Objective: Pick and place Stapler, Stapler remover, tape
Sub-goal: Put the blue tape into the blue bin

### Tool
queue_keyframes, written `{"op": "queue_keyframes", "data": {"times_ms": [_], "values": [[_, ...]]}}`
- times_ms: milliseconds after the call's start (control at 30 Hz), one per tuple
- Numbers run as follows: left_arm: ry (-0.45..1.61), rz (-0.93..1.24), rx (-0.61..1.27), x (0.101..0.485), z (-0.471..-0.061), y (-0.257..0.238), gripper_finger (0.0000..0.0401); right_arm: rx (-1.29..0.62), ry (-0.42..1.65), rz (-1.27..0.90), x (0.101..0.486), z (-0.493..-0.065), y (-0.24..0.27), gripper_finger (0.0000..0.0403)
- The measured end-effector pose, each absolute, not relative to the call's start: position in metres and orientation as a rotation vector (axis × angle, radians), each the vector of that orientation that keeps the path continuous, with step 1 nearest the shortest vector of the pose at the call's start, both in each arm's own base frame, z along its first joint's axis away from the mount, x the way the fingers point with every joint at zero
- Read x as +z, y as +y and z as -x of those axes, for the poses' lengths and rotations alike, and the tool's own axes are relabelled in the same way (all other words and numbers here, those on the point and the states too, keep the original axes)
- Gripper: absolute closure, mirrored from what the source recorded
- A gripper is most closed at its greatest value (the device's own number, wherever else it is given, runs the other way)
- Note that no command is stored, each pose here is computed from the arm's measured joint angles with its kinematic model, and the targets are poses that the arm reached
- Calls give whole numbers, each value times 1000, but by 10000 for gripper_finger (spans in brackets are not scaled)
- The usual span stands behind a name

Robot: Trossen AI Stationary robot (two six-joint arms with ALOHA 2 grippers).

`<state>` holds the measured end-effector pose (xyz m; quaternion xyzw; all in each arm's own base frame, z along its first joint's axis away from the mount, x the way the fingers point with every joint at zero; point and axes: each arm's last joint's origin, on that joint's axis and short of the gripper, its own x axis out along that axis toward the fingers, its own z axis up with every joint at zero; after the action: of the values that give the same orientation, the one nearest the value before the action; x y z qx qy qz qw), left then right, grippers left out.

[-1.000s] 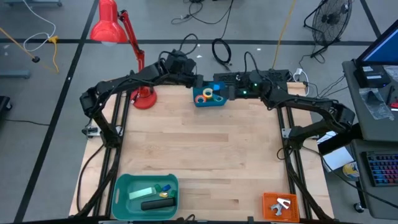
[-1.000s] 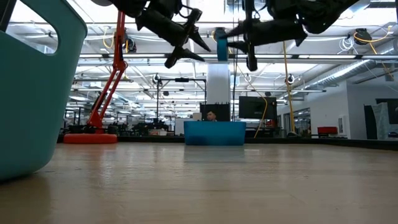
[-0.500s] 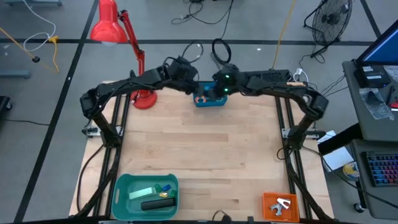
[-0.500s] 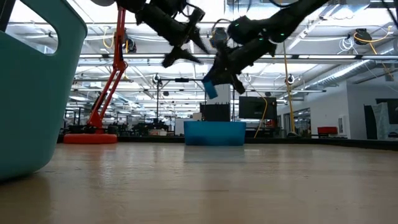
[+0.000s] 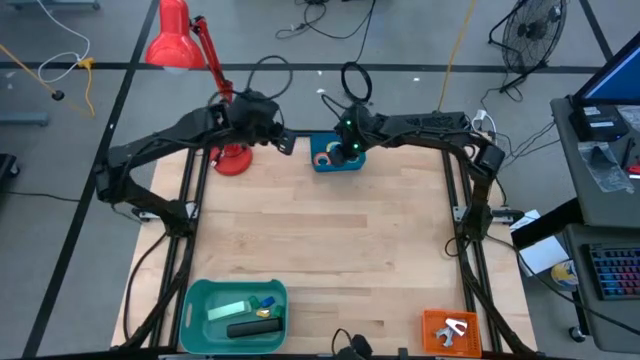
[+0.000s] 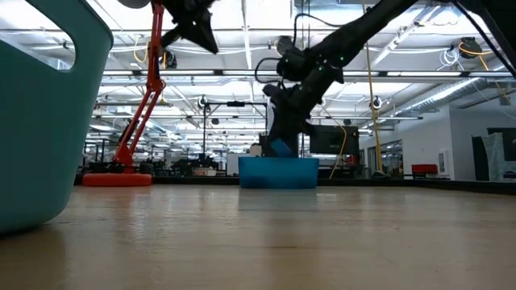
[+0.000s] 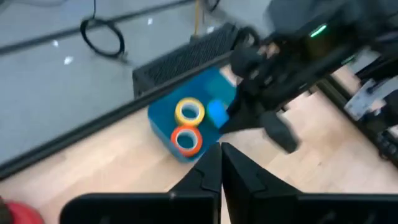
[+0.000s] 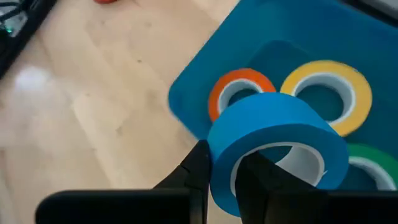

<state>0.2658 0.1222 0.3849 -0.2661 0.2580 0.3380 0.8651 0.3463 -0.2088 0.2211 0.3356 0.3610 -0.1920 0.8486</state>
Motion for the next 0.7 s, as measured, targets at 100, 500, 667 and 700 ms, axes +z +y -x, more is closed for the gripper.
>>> {"op": "queue_keyframes", "data": {"times_ms": [100, 500, 667, 700], "values": [[500, 536, 711, 394, -260, 114, 384, -417, 789, -682, 210, -349, -211, 365], [528, 482, 694, 395, -261, 100, 397, -516, 817, -551, 206, -348, -216, 365], [527, 473, 708, 395, -260, 101, 388, -500, 859, -580, 192, -353, -212, 365], [527, 474, 710, 395, -260, 101, 385, -485, 875, -591, 189, -354, -211, 365]]}}
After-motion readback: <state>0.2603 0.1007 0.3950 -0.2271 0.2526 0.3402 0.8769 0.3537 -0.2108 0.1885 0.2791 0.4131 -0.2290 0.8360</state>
